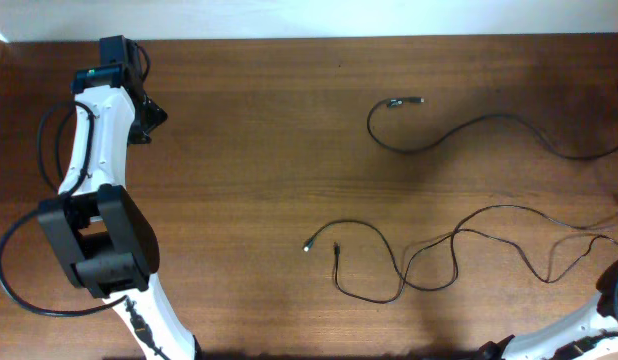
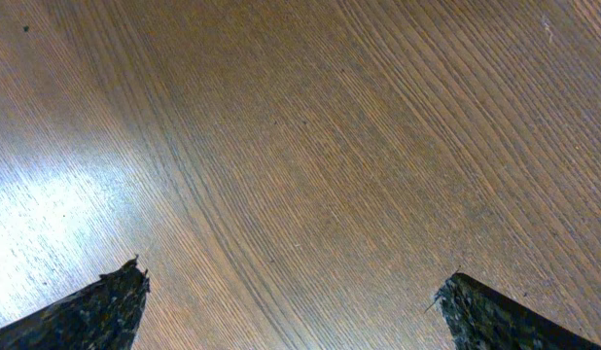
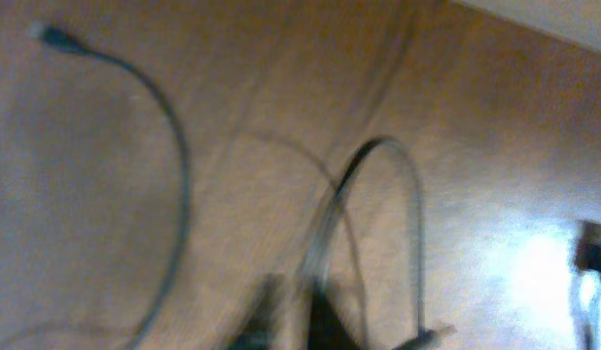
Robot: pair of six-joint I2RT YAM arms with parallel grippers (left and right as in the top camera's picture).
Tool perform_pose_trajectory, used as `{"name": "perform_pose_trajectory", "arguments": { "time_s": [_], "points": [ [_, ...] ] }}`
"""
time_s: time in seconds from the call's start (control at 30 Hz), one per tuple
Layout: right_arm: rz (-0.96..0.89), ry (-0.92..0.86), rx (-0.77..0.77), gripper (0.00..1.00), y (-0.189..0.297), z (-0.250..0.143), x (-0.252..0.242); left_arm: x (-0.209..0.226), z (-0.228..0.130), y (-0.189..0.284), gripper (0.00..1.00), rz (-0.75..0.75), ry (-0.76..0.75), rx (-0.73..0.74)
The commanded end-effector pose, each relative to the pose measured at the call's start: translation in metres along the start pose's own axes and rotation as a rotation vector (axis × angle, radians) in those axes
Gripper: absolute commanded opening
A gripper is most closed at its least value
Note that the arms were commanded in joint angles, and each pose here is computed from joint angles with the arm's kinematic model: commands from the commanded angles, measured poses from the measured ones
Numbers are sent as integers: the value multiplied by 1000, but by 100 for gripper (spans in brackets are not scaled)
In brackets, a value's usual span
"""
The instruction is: Untangle cables
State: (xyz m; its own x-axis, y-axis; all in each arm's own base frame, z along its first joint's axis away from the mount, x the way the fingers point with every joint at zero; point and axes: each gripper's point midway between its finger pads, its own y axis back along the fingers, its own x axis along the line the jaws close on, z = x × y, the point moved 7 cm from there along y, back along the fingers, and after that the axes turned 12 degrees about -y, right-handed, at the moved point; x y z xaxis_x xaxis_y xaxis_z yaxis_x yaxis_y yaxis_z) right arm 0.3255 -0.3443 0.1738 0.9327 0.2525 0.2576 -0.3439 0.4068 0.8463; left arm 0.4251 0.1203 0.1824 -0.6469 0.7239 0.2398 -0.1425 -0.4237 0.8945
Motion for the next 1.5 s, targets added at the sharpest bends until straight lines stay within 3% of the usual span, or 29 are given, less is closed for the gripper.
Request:
{"name": "perform_pose_trajectory", "arguments": {
  "time_s": [0.0,0.03,0.23,0.33,0.53,0.63,0.8,1.0,1.47],
  "points": [
    [-43,-26,-24,82,3,11,-12,4,1,9,99,-5,18,-18],
    [-46,-26,-19,99,3,10,-13,4,1,8,99,-4,18,-17],
    [41,-28,154,99,4,-15,-7,4,1,9,99,-5,18,-18],
    [197,56,299,99,14,-35,8,4,1,8,99,-4,18,-17],
    [339,472,225,99,94,-71,72,4,2,9,99,-5,18,-18],
    [404,622,211,99,142,-113,109,4,2,9,99,-5,18,-18],
    [435,833,273,99,171,-189,148,4,1,9,99,-5,18,-18],
    [510,978,316,99,195,-246,170,4,1,9,99,-5,18,-18],
    [522,1001,322,99,199,-256,173,4,2,9,99,-5,18,-18]
  ]
}}
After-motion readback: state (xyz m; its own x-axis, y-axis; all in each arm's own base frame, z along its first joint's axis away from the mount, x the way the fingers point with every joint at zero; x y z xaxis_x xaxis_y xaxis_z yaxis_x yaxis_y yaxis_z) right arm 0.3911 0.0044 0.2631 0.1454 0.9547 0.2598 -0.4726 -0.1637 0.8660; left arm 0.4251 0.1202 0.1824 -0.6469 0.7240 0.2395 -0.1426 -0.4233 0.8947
